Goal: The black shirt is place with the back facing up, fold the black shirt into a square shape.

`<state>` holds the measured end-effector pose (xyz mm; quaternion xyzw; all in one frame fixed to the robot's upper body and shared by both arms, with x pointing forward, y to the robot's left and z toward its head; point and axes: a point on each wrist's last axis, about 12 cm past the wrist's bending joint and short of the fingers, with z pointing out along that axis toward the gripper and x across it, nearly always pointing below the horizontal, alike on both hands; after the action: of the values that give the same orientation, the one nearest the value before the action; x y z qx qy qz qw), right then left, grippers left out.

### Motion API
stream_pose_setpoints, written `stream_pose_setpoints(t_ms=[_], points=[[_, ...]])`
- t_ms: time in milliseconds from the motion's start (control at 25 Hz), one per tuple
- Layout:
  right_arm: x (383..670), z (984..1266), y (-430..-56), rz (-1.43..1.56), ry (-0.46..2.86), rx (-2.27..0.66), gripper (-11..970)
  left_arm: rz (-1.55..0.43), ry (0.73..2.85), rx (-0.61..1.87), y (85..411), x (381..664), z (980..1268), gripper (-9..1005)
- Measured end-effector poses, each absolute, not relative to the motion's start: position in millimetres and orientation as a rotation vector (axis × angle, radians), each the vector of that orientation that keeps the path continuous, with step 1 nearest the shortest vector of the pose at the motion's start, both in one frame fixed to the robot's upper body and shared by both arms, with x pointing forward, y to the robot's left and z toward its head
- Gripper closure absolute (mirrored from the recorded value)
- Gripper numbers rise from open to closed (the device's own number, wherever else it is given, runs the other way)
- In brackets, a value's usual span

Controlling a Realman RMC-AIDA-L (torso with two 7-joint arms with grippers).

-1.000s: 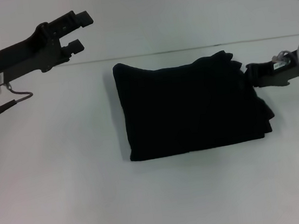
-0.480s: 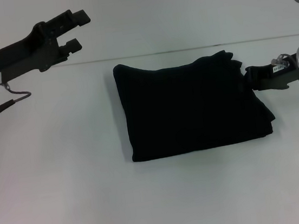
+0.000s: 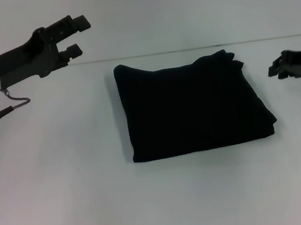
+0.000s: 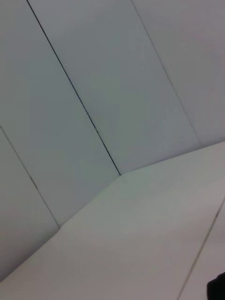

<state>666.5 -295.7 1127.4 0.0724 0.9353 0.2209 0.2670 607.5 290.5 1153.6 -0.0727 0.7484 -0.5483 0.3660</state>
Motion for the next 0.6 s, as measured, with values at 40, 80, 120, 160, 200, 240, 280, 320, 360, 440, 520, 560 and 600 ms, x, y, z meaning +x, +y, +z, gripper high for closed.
stream_pose_setpoints(t_ms=[40,80,120,160,200,240,280,320,360,440,520,560,600], points=[[666.0,1130.1,-299.1,0.611,2.518,0.198,731,-1.414,1.926,-0.184,290.9,606.1,1153.0,106],[665.2,1134.0,-302.5,0.637,2.505,0.193,707,-1.424,1.928,-0.174,290.5,604.5,1153.0,106],[662.6,1138.2,-305.5,0.696,2.479,0.177,695,-1.43,1.933,-0.163,290.1,603.2,1152.9,106],[658.8,1142.1,-307.5,0.772,2.441,0.152,683,-1.439,1.954,-0.137,289.4,600.9,1152.4,106],[652.9,1145.5,-309.9,0.866,2.384,0.116,672,-1.452,1.997,-0.094,287.7,597.1,1150.9,106],[647.5,1148.8,-311.5,0.945,2.317,0.068,660,-1.475,2.1,-0.04,285.2,590.3,1145.7,106],[638.8,1150.8,-314.9,1.034,2.224,0.016,648,-1.475,2.1,-0.04,285.2,590.3,1145.7,106],[631.6,1151.9,-318.5,1.091,2.147,-0.011,624,-1.489,2.158,-0.035,284.2,586.6,1141.5,106],[624.8,1151.8,-322.1,1.129,2.092,-0.026,600,-1.504,2.207,-0.044,283.2,583.2,1137.1,106],[612.2,1150.9,-328.1,1.191,2.02,-0.044,552,-1.543,2.284,-0.105,280.5,576.1,1124.9,109],[602.8,1152.0,-335.9,1.245,1.988,-0.025,505,-1.582,2.321,-0.18,277.1,569.7,1111.5,116],[598.7,1153.8,-340.6,1.273,1.977,-0.013,481,-1.597,2.332,-0.218,275.1,567.0,1104.4,120],[596.1,1156.0,-345.0,1.289,1.968,-0.007,457,-1.602,2.339,-0.252,273.7,565.3,1098.1,123]])
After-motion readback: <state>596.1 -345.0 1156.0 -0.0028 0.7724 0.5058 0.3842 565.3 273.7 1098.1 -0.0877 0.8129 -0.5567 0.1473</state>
